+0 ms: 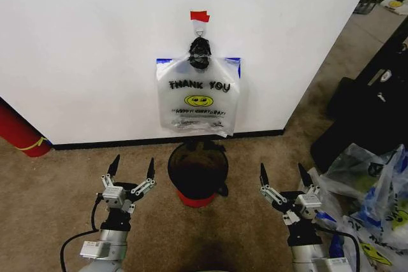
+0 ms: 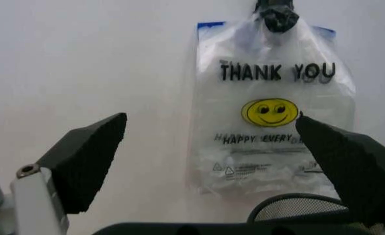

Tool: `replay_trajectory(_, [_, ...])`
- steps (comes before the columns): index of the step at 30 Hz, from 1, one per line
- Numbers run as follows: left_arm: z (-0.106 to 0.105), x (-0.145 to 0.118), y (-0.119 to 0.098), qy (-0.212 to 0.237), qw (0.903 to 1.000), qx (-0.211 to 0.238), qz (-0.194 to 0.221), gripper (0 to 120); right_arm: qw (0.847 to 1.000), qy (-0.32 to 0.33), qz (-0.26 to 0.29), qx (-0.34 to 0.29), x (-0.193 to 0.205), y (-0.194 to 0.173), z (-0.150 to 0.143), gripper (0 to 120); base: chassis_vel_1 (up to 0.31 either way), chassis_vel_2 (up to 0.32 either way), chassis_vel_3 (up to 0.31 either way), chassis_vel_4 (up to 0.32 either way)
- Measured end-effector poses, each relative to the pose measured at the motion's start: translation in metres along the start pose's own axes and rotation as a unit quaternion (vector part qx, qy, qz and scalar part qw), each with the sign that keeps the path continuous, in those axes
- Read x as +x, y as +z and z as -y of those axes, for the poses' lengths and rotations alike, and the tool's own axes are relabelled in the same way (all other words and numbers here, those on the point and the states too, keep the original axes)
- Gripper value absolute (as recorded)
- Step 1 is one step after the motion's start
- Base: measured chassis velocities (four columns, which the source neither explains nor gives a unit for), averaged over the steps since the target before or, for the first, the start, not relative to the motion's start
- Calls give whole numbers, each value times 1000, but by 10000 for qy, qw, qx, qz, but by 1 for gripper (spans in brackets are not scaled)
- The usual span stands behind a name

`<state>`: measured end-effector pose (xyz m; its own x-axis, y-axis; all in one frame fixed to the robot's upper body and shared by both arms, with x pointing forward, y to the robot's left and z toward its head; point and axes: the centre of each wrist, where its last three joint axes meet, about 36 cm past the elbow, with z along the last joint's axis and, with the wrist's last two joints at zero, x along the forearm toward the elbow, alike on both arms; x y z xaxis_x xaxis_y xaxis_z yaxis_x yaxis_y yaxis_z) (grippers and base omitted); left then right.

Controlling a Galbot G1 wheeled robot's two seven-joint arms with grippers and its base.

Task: Pick up the garbage bag from the wall and place it over the trash bin.

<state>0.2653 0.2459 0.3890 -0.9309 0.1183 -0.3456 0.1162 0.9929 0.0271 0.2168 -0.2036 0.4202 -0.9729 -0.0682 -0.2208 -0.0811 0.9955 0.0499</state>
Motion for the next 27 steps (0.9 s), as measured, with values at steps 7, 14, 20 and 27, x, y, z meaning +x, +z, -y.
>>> replay_trajectory(7, [3,-2,-4,37,10000,-46,52,100,10000,-54,14,19,-2,-4,0,100,0,0,0,0])
replay_trajectory(14, [3,0,-5,15,10000,-62,49,100,9999,-102,22,31,-4,-5,1,100,0,0,0,0])
replay_trajectory(20, [4,1,-7,9,10000,-60,44,100,9999,-133,39,38,-5,-6,3,100,0,0,0,0])
replay_trajectory(27, [5,4,-7,18,10000,-69,19,100,9999,-153,30,50,-6,-4,3,100,0,0,0,0])
